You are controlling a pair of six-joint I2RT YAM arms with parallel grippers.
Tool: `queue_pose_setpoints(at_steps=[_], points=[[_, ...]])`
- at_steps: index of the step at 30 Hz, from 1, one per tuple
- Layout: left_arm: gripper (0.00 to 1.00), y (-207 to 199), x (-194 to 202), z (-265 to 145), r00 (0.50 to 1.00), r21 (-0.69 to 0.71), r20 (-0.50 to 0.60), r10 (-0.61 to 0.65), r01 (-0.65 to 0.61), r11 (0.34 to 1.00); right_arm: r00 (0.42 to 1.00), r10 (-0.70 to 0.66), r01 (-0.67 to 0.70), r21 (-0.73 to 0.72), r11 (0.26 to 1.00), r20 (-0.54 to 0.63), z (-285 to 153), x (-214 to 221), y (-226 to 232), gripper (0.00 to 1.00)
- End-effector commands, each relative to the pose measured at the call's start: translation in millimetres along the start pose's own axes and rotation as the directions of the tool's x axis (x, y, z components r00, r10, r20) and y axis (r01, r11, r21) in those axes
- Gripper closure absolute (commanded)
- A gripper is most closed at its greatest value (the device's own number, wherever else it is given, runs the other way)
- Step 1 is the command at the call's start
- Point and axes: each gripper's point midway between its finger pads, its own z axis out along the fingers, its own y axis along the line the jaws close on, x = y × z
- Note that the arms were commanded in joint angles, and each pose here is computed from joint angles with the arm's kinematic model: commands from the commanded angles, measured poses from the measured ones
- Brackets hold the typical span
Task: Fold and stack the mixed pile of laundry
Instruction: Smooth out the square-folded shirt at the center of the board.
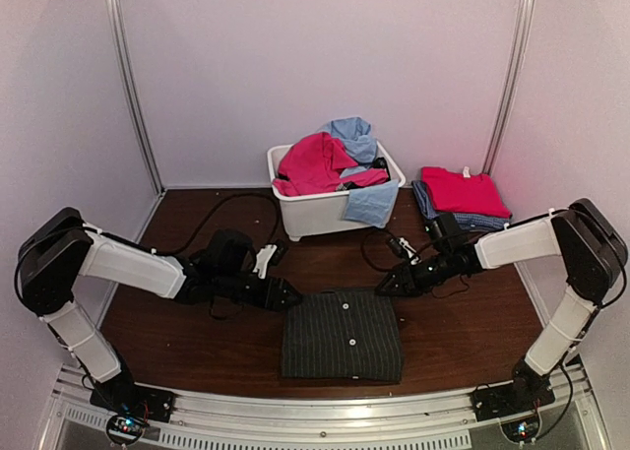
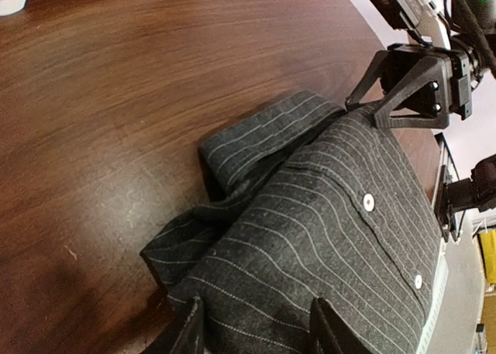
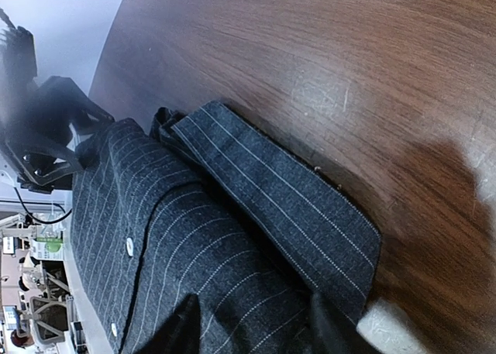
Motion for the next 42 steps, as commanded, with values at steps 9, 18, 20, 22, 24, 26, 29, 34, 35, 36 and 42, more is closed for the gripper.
queue_pose_setpoints(at_steps=[9,18,20,22,24,26,29,34,35,36,42], points=[[1.0,-22.7,-45.2,-16.8,0.987,0.029,0.129,0.093,-0.098,0.995,0.994,-0.079,0.076,0.048,0.996,0.073,-26.2,-18.5,24.4,1.0],[1.0,22.9,-71.4,-0.9,0.98,-0.093,0.156,0.121,-0.108,0.99,0.981,-0.059,0.022,0.195,0.981,0.186,-43.6,-38.4,-24.5,1.0],[1.0,35.2,-74.3,11.4,0.979,-0.122,0.141,0.149,-0.133,0.984,0.983,-0.05,0.003,0.254,0.967,0.179,-34.5,-37.7,-48.1,1.0],[1.0,40.0,-77.8,26.5,0.978,-0.117,0.127,0.167,-0.152,0.981,0.985,-0.034,-0.02,0.308,0.951,0.169,-26.0,-34.0,-69.4,1.0],[1.0,43.6,-80.3,40.7,0.978,-0.104,0.125,0.167,-0.154,0.983,0.983,-0.021,-0.04,0.325,0.945,0.18,-20.0,-32.2,-80.9,1.0],[1.0,45.9,-79.6,52.7,0.98,-0.083,0.119,0.163,-0.153,0.985,0.984,-0.012,-0.049,0.332,0.942,0.18,-14.8,-32.0,-87.6,1.0],[0.97,46.3,-76.4,60.8,0.981,-0.059,0.114,0.155,-0.149,0.987,0.986,-0.009,-0.045,0.32,0.946,0.164,-6.6,-31.7,-90.9,1.0],[1.0,18.2,-84.5,40.9,0.963,-0.045,0.148,0.227,-0.223,0.974,0.983,-0.039,-0.009,0.261,0.965,0.178,-14.9,-45.5,-62.4,1.0],[1.0,7.7,-88.4,35.2,0.952,-0.056,0.153,0.264,-0.259,0.964,0.98,-0.051,0.002,0.248,0.969,0.191,-21.6,-49.0,-52.9,1.0],[1.0,-2.7,-92.3,29.3,0.941,-0.065,0.159,0.3,-0.293,0.954,0.974,-0.073,0.02,0.239,0.971,0.216,-30.8,-54.9,-41.5,1.0],[1.0,-13.3,-111.2,20.8,0.912,-0.126,0.173,0.371,-0.353,0.927,0.945,-0.14,0.052,0.286,0.957,0.295,-78.2,-63.3,-19.0,1.0]])
